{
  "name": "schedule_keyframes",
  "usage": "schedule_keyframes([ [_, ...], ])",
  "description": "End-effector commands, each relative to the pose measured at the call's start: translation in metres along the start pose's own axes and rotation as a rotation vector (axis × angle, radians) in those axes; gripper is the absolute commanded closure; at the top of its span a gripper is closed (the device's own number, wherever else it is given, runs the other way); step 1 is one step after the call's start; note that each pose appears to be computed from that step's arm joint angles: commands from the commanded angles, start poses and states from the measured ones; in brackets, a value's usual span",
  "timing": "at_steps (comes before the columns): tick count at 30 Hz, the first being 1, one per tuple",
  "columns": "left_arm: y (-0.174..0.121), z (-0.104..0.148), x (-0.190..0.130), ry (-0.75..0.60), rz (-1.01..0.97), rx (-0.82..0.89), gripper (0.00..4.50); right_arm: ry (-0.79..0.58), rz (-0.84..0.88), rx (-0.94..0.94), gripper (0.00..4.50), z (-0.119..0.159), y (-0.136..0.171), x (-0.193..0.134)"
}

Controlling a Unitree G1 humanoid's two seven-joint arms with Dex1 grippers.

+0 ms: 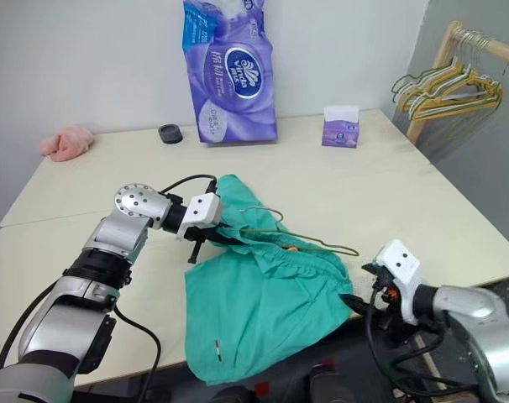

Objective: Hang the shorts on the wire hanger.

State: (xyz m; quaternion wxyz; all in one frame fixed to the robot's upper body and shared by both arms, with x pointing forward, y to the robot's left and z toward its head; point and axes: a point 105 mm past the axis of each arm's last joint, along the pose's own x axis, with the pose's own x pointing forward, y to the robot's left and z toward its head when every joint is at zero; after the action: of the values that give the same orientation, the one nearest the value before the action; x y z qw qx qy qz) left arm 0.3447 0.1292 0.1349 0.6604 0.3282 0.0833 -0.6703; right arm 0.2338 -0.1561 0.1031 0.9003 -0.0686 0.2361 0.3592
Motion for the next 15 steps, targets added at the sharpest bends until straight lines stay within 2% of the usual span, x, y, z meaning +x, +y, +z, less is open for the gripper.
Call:
schedule_keyframes([
  [1,0.008,0.013,-0.008,-0.019,0.037,0.044,4.5,-0.014,-0.081,0.043,0.03,-0.002,-0.004,0.007],
  [8,0.008,0.015,-0.007,-0.021,0.041,0.046,4.5,0.034,-0.096,0.061,0.03,-0.018,-0.005,0.025],
  [12,0.008,0.016,-0.007,-0.02,0.045,0.046,4.5,0.006,-0.102,0.079,0.83,-0.012,-0.008,0.028],
  [15,0.008,0.016,-0.008,-0.019,0.048,0.045,4.5,0.015,-0.112,0.082,1.92,-0.014,-0.009,0.028],
])
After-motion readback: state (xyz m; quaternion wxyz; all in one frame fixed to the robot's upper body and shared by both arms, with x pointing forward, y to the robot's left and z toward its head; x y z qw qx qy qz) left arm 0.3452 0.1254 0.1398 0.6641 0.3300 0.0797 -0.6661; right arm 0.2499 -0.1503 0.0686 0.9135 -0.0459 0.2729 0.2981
